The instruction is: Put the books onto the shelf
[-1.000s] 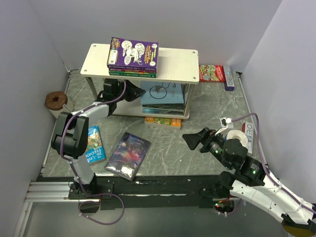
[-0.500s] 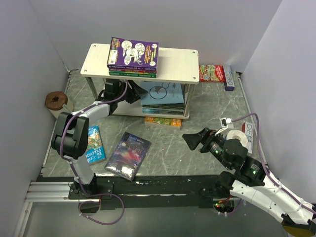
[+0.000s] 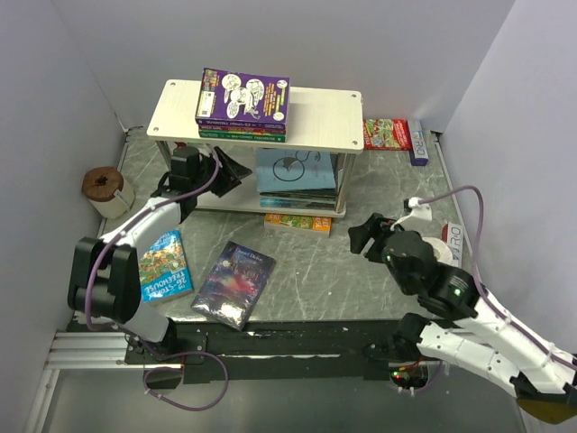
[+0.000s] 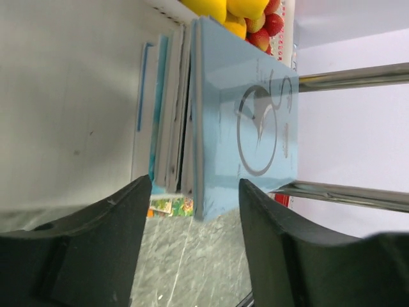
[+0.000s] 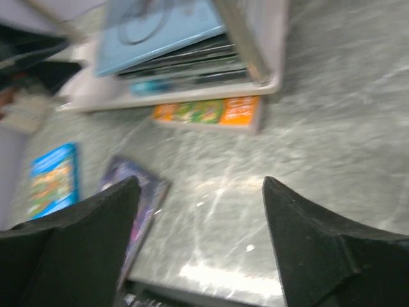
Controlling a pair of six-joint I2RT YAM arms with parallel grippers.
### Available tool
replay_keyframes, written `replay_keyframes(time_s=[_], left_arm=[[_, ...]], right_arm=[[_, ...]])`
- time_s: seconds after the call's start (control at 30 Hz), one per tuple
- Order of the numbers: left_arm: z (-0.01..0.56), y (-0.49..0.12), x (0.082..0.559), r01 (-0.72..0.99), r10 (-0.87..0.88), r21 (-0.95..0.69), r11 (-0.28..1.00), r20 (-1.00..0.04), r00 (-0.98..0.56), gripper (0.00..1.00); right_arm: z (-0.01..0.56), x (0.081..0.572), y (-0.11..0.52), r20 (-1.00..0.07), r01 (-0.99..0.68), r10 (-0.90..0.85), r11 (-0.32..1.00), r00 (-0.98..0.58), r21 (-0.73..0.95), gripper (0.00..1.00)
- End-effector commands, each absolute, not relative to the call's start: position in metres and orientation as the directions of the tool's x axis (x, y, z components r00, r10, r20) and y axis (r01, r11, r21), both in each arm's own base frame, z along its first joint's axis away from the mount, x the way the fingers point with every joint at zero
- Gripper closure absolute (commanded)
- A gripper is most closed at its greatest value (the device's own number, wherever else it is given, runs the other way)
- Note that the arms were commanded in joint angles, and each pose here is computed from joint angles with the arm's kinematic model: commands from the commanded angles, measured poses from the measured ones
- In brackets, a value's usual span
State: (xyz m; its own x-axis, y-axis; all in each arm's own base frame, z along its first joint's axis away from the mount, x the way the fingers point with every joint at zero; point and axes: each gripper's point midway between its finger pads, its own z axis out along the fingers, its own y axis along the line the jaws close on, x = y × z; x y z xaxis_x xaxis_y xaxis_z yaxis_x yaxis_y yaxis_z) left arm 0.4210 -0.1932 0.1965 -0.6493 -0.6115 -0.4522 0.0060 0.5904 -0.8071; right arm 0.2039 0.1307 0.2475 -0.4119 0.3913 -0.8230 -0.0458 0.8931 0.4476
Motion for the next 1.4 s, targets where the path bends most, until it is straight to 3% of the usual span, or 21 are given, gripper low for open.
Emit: replay_keyframes(time_s=[0.0,0.03,0.07,0.17,0.27,0.43,0.53,0.77,1.03,1.37], left_arm=[[0.255,-0.180,0.419,0.117,-0.650,-0.787,0.606,-0.575,-0.497,0.40],[0.255,-0.181,0.417,0.114,-0.645,-0.779,0.617,-0.583,-0.494,0.43],[0.251,-0.177,0.418,0.088,-0.651,-0.770,0.632,-0.588,-0.480,0.47],[0.242,-0.173,0.420,0.025,-0.666,-0.760,0.650,-0.585,-0.463,0.55],[0.234,-0.165,0.423,-0.048,-0.697,-0.760,0.649,-0.567,-0.438,0.61],[0.230,-0.163,0.435,-0.080,-0.734,-0.779,0.622,-0.545,-0.405,0.64],[0.230,-0.168,0.444,-0.083,-0.757,-0.803,0.590,-0.515,-0.402,0.69],[0.229,-0.179,0.470,-0.064,-0.795,-0.842,0.535,-0.476,-0.375,0.78],[0.242,-0.181,0.473,0.086,-0.810,-0.838,0.539,-0.543,-0.223,0.77],[0.233,-0.184,0.457,0.251,-0.896,-0.894,0.370,-0.415,-0.157,0.82]], right_arm=[[0.245,0.228,0.110,-0.868,0.097,0.353,0.935,-0.349,0.342,0.35],[0.244,0.234,0.104,-0.866,0.133,0.368,0.930,-0.340,0.343,0.43],[0.243,0.240,0.106,-0.860,0.149,0.380,0.925,-0.339,0.350,0.59],[0.241,0.255,0.098,-0.835,0.203,0.457,0.889,-0.306,0.411,0.84],[0.247,0.273,0.088,-0.794,0.236,0.553,0.831,-0.253,0.504,0.93],[0.257,0.309,0.085,-0.733,0.209,0.637,0.771,-0.239,0.602,1.00],[0.253,0.333,0.094,-0.668,0.175,0.675,0.733,-0.313,0.658,1.00],[0.250,0.369,0.103,-0.641,0.161,0.694,0.709,-0.328,0.686,1.00],[0.240,0.387,0.093,-0.609,0.182,0.736,0.669,-0.296,0.720,1.00],[0.223,0.405,0.082,-0.477,0.163,0.826,0.537,-0.299,0.828,1.00]])
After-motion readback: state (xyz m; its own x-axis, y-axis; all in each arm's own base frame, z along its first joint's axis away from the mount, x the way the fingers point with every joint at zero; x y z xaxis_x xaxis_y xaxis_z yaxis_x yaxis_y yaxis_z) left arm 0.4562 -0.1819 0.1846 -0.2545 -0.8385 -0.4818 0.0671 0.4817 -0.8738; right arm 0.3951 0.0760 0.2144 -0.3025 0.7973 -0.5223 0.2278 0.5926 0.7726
